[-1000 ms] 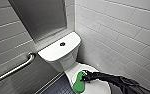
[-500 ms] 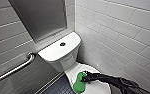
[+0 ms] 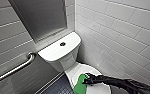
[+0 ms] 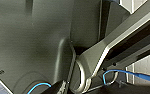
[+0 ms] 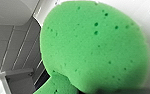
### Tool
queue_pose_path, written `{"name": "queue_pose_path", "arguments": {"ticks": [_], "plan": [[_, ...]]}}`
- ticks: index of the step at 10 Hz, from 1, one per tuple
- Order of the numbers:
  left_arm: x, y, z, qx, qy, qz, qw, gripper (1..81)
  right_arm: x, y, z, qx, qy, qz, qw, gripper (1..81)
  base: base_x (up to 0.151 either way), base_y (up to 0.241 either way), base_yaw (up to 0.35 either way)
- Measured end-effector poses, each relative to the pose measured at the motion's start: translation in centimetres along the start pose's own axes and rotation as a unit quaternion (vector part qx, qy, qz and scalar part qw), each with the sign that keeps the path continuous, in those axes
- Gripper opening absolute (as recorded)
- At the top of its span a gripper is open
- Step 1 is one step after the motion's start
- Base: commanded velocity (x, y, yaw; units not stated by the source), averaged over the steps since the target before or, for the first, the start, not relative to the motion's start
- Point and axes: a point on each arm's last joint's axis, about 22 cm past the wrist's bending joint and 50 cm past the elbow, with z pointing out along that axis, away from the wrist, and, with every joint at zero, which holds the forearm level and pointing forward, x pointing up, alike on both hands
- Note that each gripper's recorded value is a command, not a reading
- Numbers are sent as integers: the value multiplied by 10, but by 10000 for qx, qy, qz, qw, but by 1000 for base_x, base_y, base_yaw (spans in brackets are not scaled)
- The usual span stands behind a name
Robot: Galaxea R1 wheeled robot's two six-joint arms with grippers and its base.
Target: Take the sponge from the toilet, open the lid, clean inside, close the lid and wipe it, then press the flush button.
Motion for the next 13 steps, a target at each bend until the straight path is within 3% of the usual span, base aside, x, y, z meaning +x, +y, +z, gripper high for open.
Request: {"name": "queue_pose_path", "arguments": {"ticks": [5, 8, 10, 13], "plan": [[0, 0, 0, 0, -2, -9, 10000, 811, -43, 53, -31, -12, -97, 472, 9988, 10, 0, 0, 0], [0, 0, 0, 0, 4, -8, 10000, 811, -67, 97, -67, -145, -157, 718, 9972, 10, 0, 0, 0], [0, 0, 0, 1, 2, -6, 10000, 811, -84, 133, -93, -273, -84, 918, 9954, 10, 0, 0, 0], [1, -1, 0, 4, 6, -4, 10000, 811, -117, 160, -111, -221, 159, 1212, 9923, 10, 0, 0, 0]]}}
